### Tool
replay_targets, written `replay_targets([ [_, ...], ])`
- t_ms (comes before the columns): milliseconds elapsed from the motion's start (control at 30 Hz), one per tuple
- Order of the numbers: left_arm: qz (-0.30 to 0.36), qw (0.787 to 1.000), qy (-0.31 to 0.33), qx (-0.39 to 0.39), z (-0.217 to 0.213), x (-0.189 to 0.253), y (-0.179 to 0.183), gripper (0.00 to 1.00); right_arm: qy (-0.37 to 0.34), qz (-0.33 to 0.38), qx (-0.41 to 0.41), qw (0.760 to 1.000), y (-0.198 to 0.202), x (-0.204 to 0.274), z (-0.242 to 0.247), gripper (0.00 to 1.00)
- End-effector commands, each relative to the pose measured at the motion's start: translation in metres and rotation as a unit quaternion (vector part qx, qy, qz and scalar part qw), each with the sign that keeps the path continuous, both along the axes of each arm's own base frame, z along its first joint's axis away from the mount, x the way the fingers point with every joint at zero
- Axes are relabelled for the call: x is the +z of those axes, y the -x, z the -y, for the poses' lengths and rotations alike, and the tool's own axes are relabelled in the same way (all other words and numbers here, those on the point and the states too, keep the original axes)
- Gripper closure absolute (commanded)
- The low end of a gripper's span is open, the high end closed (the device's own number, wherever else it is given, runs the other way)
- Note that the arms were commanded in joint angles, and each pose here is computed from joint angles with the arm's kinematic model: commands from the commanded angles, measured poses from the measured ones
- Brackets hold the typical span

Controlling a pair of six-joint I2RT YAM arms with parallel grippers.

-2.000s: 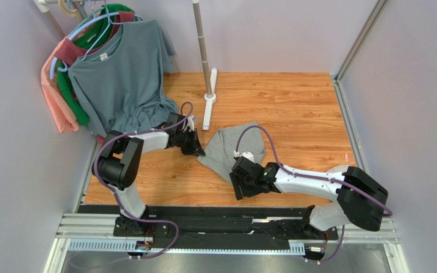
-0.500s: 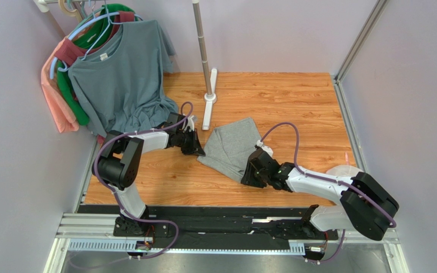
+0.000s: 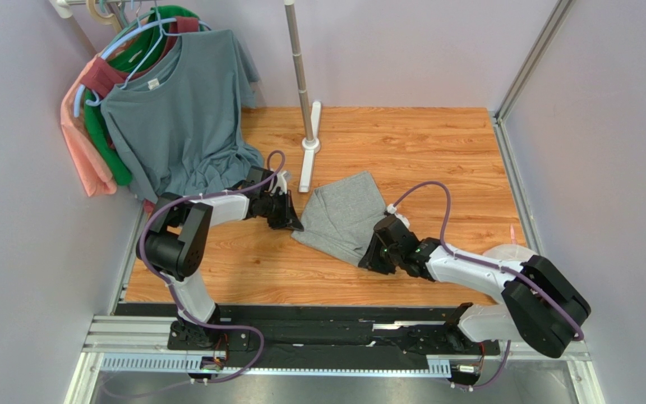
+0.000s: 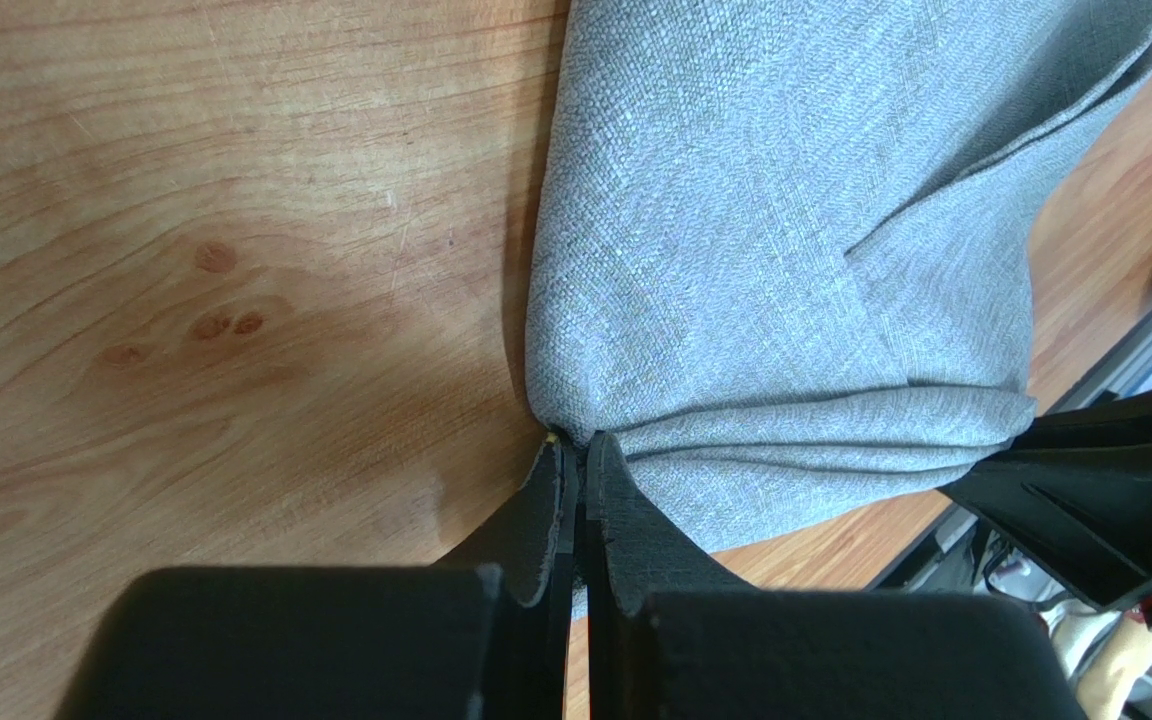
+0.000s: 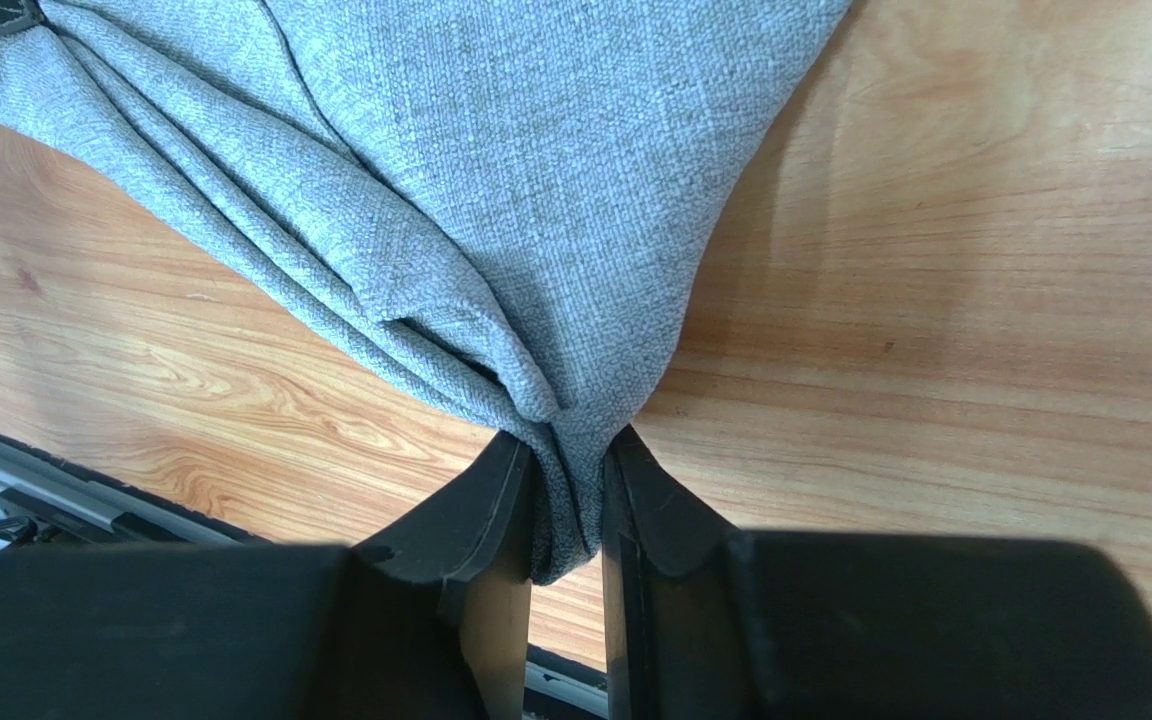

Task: Fold the napkin, place the utensils inside, and roll it up
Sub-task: Roll the napkin with the utensil

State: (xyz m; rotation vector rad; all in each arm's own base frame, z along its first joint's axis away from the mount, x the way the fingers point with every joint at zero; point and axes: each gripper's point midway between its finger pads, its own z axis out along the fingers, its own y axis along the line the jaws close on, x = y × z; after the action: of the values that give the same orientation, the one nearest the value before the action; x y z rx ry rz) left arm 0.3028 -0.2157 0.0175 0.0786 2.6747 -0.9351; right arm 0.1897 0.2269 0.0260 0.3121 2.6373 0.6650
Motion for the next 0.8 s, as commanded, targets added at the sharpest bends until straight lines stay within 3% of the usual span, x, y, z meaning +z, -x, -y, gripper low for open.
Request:
replay_targets([
  [0,-0.042,0.996,-0.082,0.015,-0.033,-0.047,0.019,1.00,0.034,-0.031,-0.017,0.999,0.004,-0.011,0.016,0.93],
  [100,-0.035,0.996,-0.077,0.017,-0.031,-0.045,0.016,1.00,0.029,-0.048,-0.005,0.998,0.008,-0.007,0.012,0.94],
  [167,-0.036,0.996,-0.076,0.015,-0.031,-0.045,0.016,1.00,0.035,-0.043,0.007,0.998,0.007,-0.004,0.013,0.89],
  [200,-0.036,0.996,-0.076,0.014,-0.030,-0.044,0.016,1.00,0.040,-0.038,0.014,0.998,0.005,0.000,0.012,0.83],
  [233,-0.039,0.996,-0.074,0.014,-0.030,-0.045,0.016,1.00,0.040,-0.028,0.022,0.999,0.003,0.006,0.012,0.64],
  [300,-0.038,0.997,-0.072,0.014,-0.028,-0.044,0.014,1.00,0.051,-0.003,0.057,0.997,0.000,0.019,0.013,0.45],
  [467,-0.041,0.996,-0.076,0.012,-0.029,-0.043,0.013,1.00,0.072,0.138,0.143,0.977,-0.025,0.092,-0.004,0.39],
  [600,-0.043,0.996,-0.082,0.013,-0.029,-0.042,0.009,1.00,0.122,0.243,0.266,0.925,-0.033,0.115,-0.035,0.39],
  [767,-0.049,0.995,-0.086,0.012,-0.029,-0.042,0.009,1.00,0.192,0.291,0.372,0.860,-0.032,0.102,-0.087,0.41],
])
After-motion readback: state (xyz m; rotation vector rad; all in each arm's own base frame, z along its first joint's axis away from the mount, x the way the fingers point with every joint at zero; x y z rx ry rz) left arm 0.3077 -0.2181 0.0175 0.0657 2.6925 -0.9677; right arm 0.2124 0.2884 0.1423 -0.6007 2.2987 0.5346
